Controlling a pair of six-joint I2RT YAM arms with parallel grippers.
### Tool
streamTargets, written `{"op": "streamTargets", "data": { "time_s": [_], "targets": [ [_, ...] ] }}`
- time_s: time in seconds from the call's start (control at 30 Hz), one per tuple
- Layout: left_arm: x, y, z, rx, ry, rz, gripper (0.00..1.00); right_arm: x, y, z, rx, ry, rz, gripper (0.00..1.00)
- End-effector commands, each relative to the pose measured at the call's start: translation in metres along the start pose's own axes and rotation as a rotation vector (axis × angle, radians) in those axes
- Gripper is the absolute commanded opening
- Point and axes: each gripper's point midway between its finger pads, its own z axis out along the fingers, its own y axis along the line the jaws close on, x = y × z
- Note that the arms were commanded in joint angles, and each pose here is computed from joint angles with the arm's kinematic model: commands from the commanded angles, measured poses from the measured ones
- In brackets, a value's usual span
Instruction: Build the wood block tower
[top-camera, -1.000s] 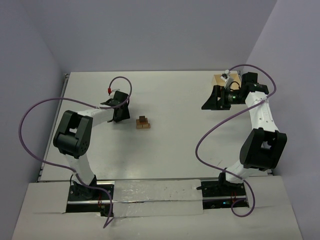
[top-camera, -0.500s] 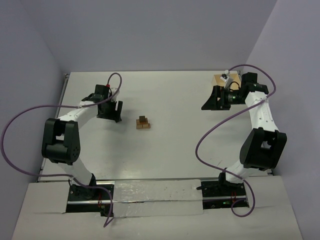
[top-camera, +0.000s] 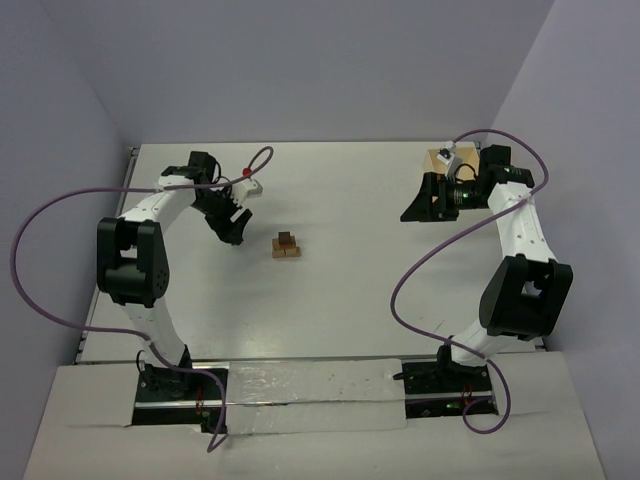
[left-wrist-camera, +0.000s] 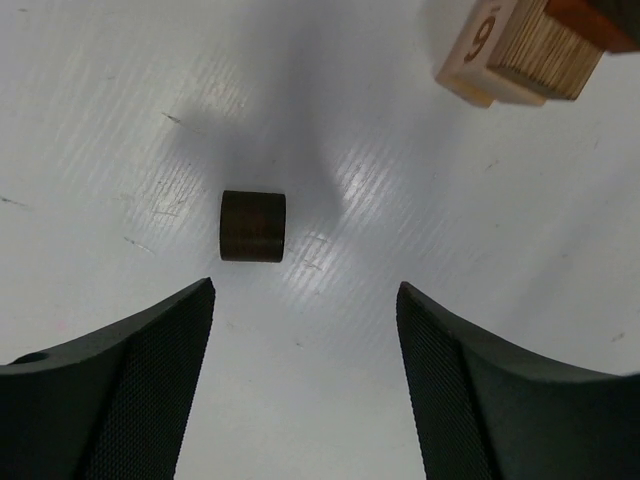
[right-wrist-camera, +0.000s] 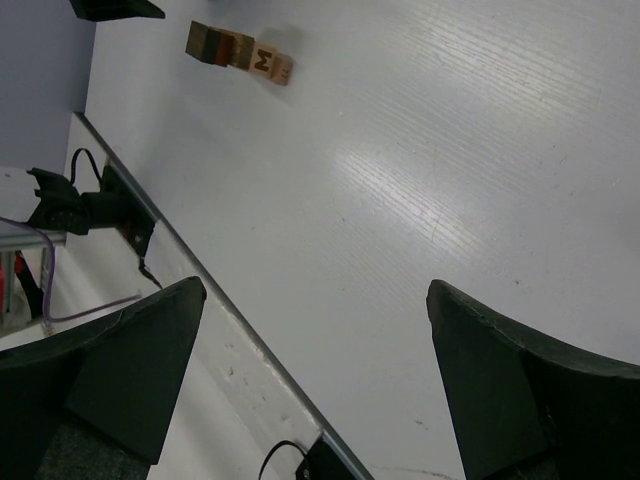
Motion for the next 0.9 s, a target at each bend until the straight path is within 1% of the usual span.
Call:
{"op": "streamTargets", "data": {
  "time_s": [0.0, 0.13, 0.27, 0.47, 0.67, 0.87],
  "targets": [
    [-0.005, 0.012, -0.002, -0.008, -0.002, 0.139, 0.78, -0.008, 0.007, -0.002, -0.010, -0.008, -0.041, 1.00],
    [0.003, 0.015, 0.006, -0.018, 0.019, 0.132, 0.76, -0.008, 0.005, -0.001, -0.011, -0.005, -0.035, 1.00],
    [0.006, 0.021, 0.014, -0.058, 0.011, 0.124, 0.75, -0.009, 0.005, 0.000, -0.012, -0.004, -0.035, 1.00],
    [0.008, 0.030, 0.026, -0.081, 0.015, 0.124, 0.70, -0.009, 0.006, 0.000, -0.010, -0.001, -0.037, 1.00],
    [0.008, 0.036, 0.035, -0.076, 0.016, 0.121, 0.64, -0.009, 0.005, 0.001, -0.008, 0.002, -0.035, 1.00],
    [0.007, 0.037, 0.041, -0.074, 0.010, 0.120, 0.56, -0.009, 0.005, 0.002, -0.009, 0.005, -0.034, 1.00]
  ]
}}
